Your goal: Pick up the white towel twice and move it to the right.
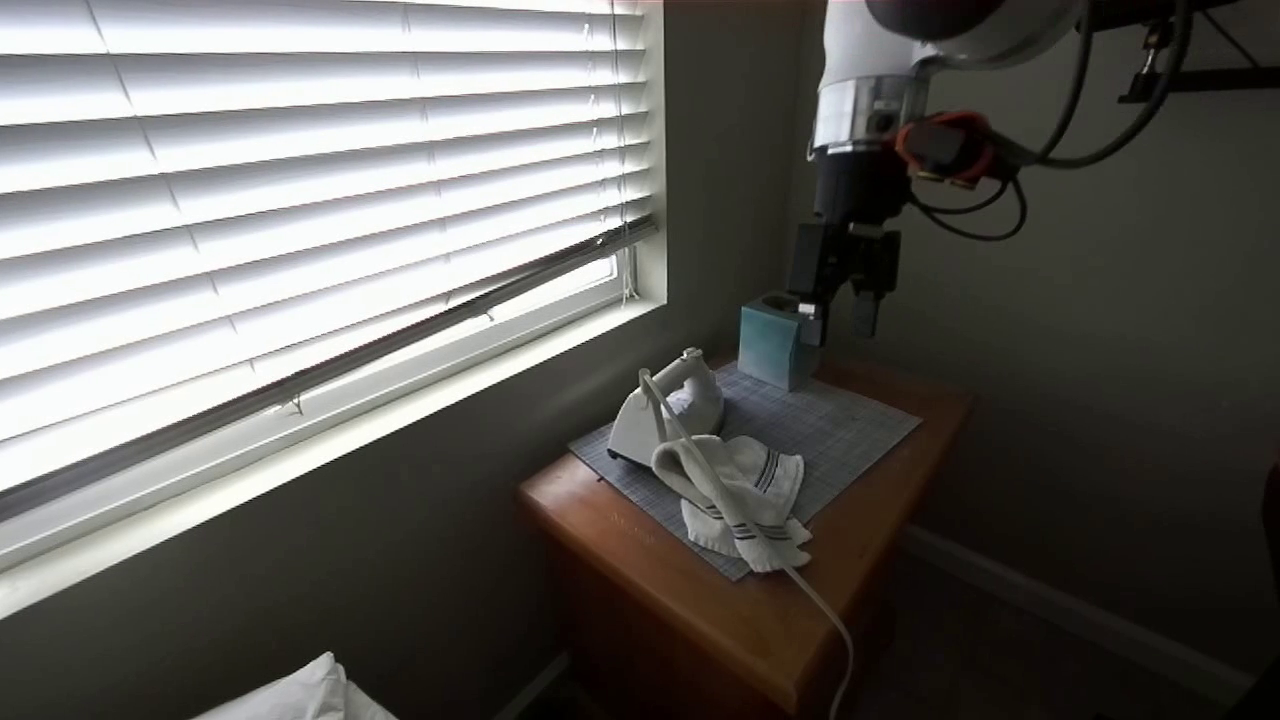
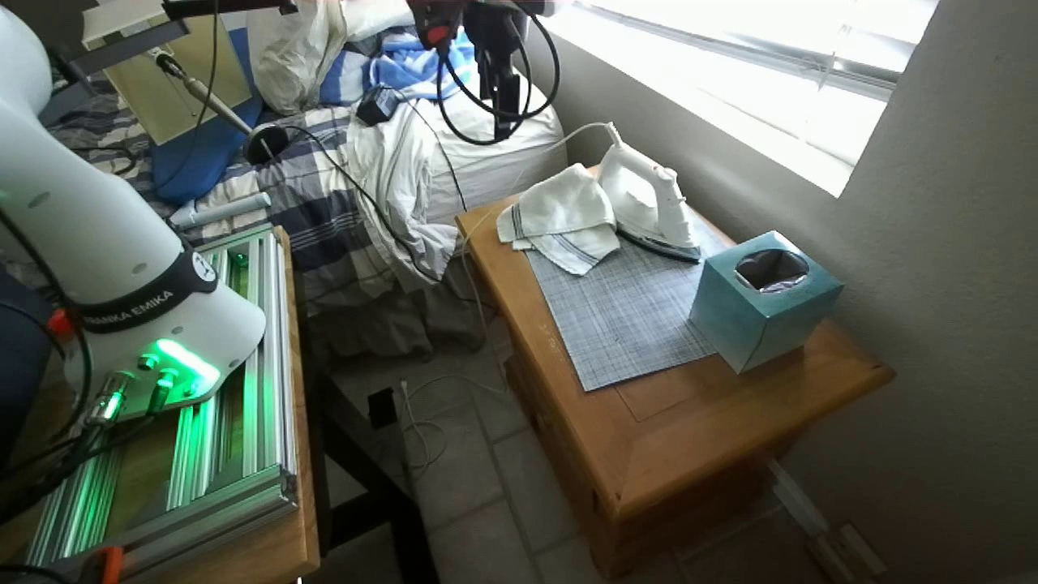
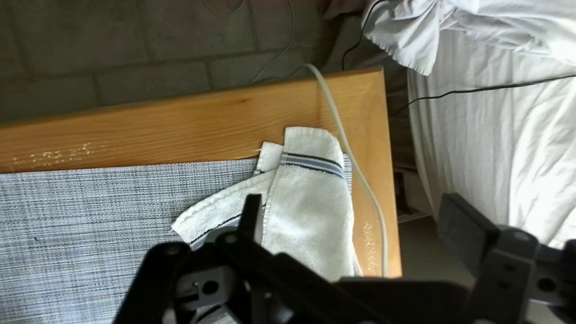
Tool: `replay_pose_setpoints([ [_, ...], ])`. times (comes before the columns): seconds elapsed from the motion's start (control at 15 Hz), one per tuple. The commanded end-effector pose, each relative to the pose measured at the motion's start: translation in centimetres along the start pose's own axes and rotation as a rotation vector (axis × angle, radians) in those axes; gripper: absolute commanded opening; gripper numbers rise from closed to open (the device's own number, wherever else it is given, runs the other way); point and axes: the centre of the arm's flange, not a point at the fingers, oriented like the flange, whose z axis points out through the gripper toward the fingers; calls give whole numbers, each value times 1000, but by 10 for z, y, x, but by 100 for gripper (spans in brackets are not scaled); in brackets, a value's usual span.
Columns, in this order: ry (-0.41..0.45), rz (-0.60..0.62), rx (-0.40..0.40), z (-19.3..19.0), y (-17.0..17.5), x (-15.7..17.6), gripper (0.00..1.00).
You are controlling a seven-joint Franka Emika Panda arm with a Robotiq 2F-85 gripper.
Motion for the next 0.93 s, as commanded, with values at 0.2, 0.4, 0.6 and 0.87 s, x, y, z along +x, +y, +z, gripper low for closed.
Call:
replay_pose_setpoints([
  [0.2, -9, -9, -5, 14, 1, 17, 100],
  [0.4, -3, -11, -4, 12, 0, 18, 100],
  [0.6, 9, 14, -1, 15, 4, 25, 100],
  [0.87, 33, 45, 3, 56, 24, 59, 100],
])
